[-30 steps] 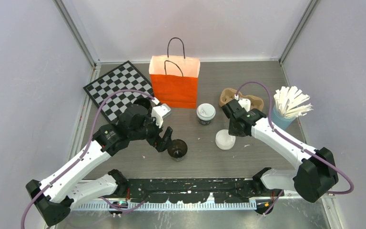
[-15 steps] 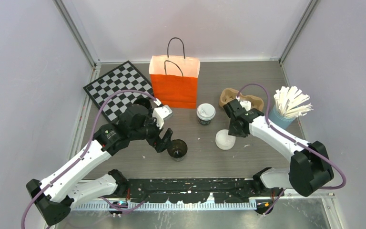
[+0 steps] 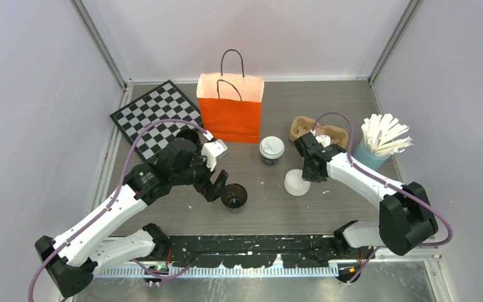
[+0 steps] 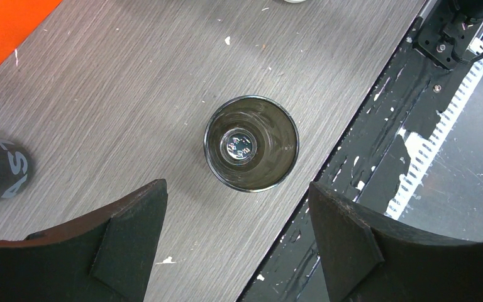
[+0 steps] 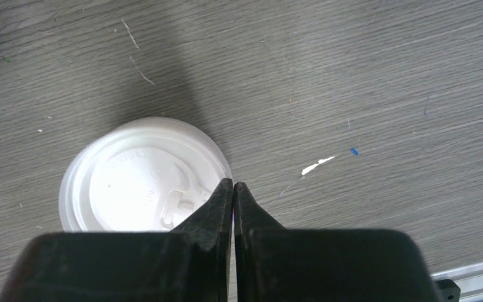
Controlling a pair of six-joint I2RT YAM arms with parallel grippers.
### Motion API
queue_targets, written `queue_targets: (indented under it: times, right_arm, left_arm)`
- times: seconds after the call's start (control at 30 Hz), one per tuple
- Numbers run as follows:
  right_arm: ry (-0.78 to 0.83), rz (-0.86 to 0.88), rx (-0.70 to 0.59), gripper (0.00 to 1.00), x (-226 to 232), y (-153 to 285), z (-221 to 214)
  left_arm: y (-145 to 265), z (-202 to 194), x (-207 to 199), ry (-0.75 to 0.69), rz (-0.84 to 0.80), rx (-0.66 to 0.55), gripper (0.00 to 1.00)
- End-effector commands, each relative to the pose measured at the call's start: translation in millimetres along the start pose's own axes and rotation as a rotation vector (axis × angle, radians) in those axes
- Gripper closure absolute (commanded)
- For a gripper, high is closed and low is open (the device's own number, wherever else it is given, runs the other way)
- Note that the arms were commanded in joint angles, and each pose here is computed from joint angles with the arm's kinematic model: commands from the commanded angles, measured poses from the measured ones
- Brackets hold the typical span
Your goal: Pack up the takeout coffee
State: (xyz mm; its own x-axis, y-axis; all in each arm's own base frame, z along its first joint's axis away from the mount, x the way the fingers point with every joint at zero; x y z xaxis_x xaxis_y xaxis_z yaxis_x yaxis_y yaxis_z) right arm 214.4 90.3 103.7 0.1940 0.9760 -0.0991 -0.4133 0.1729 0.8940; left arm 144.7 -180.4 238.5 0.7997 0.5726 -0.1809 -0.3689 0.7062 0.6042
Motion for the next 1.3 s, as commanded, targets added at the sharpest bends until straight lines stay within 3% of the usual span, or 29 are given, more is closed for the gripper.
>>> queue_targets:
  times: [0.0,0.43,0.77,0.97,1.2,1.27]
  right_arm:
    - [0.001,0.001,-0.036,0.95,1.1,4.1,10.1]
    - [0.009,0.022,-0.059,0.93,-2.1,22.2,17.2]
    - [0.013,0.029,-0.069,1.0,-2.7,27.8,20.7]
    - [-0.014,0.062,-0.087,1.0,-1.1,40.7,26.2]
    - [-0.032,0.105,-0.123,1.0,-0.6,50.1,29.3]
    - [-0.043,0.076,-0.132,0.87,-3.7,47.0,29.6]
  left_arm:
    - [-0.1,1.9,0.0,-0.02,-0.001,-0.014,0.16]
    - [0.4,4.0,-0.7,-0.047,-0.012,-0.019,0.16]
    - [1.0,5.9,-0.8,-0.051,-0.014,-0.021,0.16]
    - [8.8,22.4,3.0,-0.062,0.037,-0.078,0.01]
    - [7.4,38.4,1.9,-0.058,0.029,-0.082,0.0]
    - [5.8,38.7,2.1,-0.07,0.024,-0.072,0.0]
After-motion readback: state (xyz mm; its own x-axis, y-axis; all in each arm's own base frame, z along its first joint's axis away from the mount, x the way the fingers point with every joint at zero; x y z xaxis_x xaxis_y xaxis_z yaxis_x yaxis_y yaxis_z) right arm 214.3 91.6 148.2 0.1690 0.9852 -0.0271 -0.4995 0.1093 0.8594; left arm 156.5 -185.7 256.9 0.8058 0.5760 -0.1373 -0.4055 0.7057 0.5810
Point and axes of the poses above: each gripper's point midway between its finger pads, its own y axis back along the fingers, its own x axis along the line the jaws close on, z = x × y, the point moved 5 cm from there along y, back along the fingers, and after that the axes turned 3 degrees about y, right-handed, at the moved point
